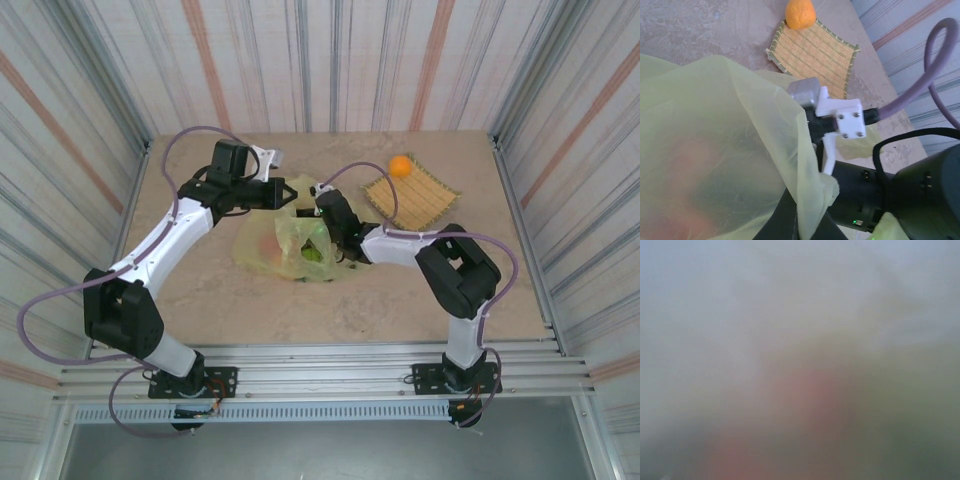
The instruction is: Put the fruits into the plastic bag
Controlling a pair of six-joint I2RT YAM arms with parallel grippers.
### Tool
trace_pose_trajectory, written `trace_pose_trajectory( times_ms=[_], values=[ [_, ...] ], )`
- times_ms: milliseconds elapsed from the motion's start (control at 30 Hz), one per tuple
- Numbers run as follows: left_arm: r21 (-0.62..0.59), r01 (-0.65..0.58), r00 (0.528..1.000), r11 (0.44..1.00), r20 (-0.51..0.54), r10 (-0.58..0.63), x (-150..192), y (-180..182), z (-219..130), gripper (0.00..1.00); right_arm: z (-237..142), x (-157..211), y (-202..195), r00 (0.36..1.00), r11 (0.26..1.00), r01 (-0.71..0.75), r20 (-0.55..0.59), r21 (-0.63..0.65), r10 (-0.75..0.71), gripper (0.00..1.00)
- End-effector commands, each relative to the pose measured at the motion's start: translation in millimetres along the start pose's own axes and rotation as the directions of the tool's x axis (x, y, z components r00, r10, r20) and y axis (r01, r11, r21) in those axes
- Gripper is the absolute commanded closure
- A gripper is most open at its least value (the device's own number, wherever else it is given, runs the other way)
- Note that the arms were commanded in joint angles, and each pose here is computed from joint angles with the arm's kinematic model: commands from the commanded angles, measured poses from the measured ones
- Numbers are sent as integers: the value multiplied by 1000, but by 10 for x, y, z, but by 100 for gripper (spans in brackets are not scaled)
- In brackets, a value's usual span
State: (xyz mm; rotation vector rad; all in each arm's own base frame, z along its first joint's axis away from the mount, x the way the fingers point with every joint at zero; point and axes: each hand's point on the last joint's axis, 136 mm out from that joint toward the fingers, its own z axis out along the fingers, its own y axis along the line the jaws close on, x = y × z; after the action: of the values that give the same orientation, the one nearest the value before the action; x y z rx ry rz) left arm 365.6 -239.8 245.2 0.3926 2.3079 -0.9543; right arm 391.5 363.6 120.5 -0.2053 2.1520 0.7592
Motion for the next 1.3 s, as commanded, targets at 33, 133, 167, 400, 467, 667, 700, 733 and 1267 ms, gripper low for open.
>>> trace_pose_trajectory(
  times_ms=[33, 133, 167, 400, 467, 667, 700, 733, 1267],
  values=[
    [8, 10, 1000, 1000, -4, -10, 17, 12, -27, 100, -189, -144, -5, 999, 1000, 20, 36, 6, -20, 7],
    [8, 10, 1000, 1000, -4, -9, 15, 6, -29, 100, -269, -175, -39, 999, 1000, 24, 48, 17, -25, 7],
    [7, 11, 1000, 1000, -5, -11, 15, 12, -28, 100, -301, -174, -48, 998, 999, 28, 47, 21, -29, 7],
    [-8, 10, 1000, 1000, 9, -10, -10, 42, -68, 100, -560, -189, -276, 998, 992, 51, 28, 114, -54, 8],
    [-15, 11, 1000, 1000, 14, -11, -21, 62, -84, 100, -654, -179, -371, 998, 987, 58, 18, 150, -62, 8],
    [-34, 21, 1000, 999, 24, -21, -37, 119, -100, 100, -1011, -153, -566, 997, 972, 77, -6, 221, -78, 9],
    [-36, 24, 999, 999, 25, -23, -39, 127, -102, 100, -1073, -144, -595, 996, 970, 84, -14, 230, -83, 9],
    [-37, 24, 999, 999, 26, -23, -40, 128, -106, 100, -1132, -146, -618, 996, 968, 88, -19, 236, -86, 9],
    [-1, 74, 991, 997, 113, -74, -531, -126, -39, 100, -2181, -653, -317, 982, 993, 112, 157, -40, -104, 13]
  ],
)
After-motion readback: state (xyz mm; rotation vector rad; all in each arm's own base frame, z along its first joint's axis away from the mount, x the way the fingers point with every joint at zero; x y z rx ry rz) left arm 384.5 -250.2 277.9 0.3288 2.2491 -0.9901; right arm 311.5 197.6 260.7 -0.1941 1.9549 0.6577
